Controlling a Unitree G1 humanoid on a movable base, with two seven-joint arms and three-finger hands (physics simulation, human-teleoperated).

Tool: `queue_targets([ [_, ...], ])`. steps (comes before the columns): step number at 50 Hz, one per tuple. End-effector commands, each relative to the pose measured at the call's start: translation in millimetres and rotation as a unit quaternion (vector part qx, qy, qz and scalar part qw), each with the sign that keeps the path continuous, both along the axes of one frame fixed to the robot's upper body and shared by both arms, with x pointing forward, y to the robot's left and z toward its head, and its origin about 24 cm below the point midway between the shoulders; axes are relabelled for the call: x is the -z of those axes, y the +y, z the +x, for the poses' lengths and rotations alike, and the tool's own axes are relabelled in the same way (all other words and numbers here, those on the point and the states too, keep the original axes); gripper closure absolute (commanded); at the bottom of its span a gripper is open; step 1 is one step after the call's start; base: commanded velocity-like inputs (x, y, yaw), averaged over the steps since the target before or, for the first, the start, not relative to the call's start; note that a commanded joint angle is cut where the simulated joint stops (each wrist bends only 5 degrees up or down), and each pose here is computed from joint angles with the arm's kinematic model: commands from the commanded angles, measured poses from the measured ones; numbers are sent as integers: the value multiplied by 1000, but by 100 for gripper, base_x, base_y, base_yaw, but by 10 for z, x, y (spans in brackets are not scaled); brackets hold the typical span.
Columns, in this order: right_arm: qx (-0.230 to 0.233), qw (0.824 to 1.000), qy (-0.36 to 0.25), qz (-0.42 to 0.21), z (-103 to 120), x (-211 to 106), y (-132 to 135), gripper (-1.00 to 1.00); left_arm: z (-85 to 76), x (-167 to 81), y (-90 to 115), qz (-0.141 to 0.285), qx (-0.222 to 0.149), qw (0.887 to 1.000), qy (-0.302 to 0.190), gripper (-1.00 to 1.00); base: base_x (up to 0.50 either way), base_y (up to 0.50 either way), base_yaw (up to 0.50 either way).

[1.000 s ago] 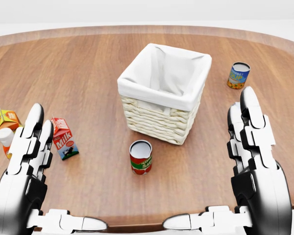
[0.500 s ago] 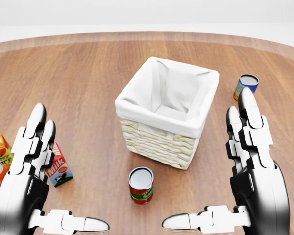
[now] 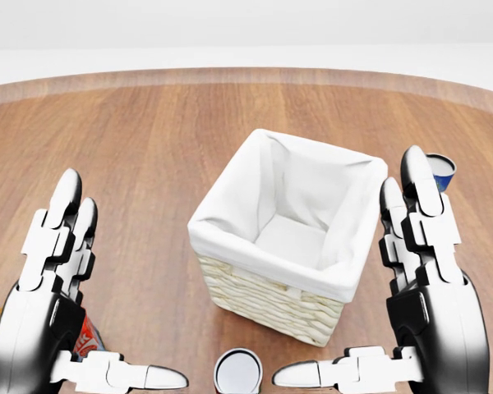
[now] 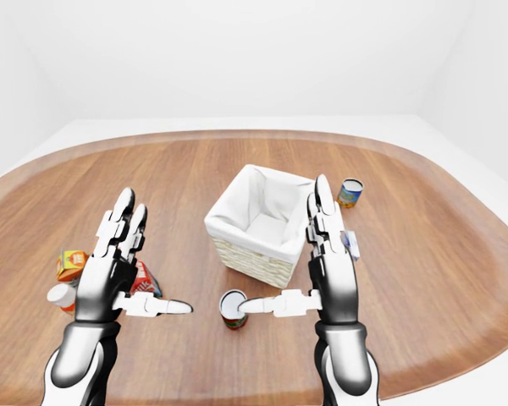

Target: Pick the milk and place it in the basket.

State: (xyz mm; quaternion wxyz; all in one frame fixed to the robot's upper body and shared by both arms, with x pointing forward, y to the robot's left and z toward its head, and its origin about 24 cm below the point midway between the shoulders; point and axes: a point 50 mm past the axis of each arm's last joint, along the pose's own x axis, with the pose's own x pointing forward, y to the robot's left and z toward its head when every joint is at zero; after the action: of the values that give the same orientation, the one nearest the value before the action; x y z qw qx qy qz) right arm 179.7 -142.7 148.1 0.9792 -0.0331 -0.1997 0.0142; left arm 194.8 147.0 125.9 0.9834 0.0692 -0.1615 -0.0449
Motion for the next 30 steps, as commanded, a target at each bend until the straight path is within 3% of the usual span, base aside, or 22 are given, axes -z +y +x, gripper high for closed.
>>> queue_targets([
  [1, -3, 1000, 6, -2, 5, 27, 21, -100, -2, 13, -12, -1, 3, 1000, 1, -100, 42, 0, 0],
  [12, -3, 1000, 23, -8, 42, 104, 49, -100, 27, 61, -23, -1, 4, 1000, 6, -100, 39, 0, 0],
  [21, 1, 1000, 27, -8, 39, 120, 40, -100, 52, 55, 8, -9, -3, 1000, 7, -100, 0, 0, 0],
  [25, 1, 999, 31, -6, 53, 138, 30, -100, 166, 67, 112, -18, -48, 999, 20, -100, 0, 0, 0],
  [27, 2, 1000, 30, -5, 58, 136, 24, -100, 233, 71, 199, 12, -77, 997, 8, -100, 0, 0, 0],
  [30, 0, 1000, 27, -5, 44, 121, 46, -100, 276, -10, 275, 46, -84, 995, 0, -100, 0, 0, 0],
])
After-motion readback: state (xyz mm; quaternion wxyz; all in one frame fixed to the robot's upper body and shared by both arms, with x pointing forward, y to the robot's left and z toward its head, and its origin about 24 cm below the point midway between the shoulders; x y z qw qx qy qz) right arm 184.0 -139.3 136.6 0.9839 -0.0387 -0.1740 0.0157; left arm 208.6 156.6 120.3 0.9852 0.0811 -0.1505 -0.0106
